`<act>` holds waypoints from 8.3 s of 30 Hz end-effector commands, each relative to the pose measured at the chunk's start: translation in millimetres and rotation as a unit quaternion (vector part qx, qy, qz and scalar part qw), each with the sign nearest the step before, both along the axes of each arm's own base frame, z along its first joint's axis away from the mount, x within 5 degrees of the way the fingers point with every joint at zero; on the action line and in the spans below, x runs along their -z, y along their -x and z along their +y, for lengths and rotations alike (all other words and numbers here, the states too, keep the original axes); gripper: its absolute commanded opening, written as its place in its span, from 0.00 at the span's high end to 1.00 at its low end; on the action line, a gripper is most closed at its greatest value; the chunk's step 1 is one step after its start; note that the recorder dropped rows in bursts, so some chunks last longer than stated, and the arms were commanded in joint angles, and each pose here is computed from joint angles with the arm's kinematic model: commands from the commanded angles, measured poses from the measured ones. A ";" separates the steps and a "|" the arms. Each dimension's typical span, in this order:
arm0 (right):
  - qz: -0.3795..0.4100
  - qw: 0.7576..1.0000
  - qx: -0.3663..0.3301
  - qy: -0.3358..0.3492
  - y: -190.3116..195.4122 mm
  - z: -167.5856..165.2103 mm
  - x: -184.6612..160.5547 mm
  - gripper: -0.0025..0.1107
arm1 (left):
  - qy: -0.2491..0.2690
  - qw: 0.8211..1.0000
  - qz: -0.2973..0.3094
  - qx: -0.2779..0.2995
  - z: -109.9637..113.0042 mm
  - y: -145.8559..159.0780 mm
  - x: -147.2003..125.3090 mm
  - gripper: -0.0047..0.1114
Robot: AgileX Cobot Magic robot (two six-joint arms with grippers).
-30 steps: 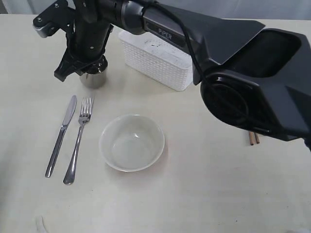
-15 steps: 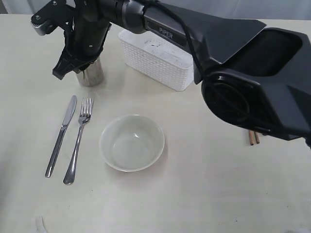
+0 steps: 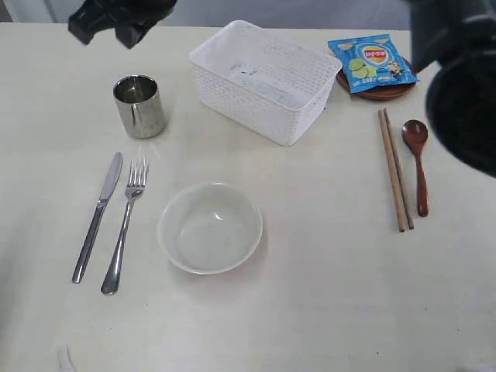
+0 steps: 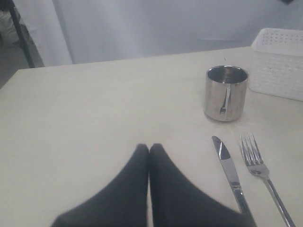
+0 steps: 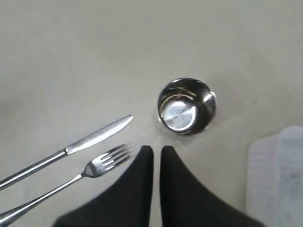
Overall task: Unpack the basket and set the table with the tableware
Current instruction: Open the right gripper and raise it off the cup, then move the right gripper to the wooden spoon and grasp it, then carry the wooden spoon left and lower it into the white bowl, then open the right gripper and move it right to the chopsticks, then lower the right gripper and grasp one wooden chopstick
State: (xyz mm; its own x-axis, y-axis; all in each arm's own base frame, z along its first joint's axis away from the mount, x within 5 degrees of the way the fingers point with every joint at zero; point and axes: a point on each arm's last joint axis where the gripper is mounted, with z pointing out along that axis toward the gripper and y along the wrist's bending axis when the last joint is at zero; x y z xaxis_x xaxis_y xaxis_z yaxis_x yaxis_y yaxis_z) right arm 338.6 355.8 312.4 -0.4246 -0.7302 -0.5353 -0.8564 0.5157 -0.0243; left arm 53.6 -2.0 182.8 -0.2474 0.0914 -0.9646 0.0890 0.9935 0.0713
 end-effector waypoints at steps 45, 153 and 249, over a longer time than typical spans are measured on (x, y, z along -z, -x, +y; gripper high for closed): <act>0.271 0.804 0.523 0.080 -23.7 -344.8 186.6 0.72 | 0.002 1.000 0.000 0.002 -0.3 0.1 0.6 0.96; 0.224 0.946 -0.010 0.234 136.6 -34.4 125.6 0.95 | 0.000 1.000 0.000 0.002 -0.2 0.1 0.6 0.96; 0.300 0.835 0.451 0.098 -45.8 -297.7 217.7 0.97 | 0.003 1.000 0.000 0.002 -0.4 0.1 0.7 0.96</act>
State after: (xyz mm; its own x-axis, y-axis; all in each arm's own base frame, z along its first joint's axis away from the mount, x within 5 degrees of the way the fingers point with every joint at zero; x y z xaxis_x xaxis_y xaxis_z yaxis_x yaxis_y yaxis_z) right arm 385.8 57.6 110.9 -0.9991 0.0062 0.0425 0.0108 0.9938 0.1108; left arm 53.6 -2.0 182.8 -0.2474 0.0914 -0.9646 0.0890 0.9935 0.0713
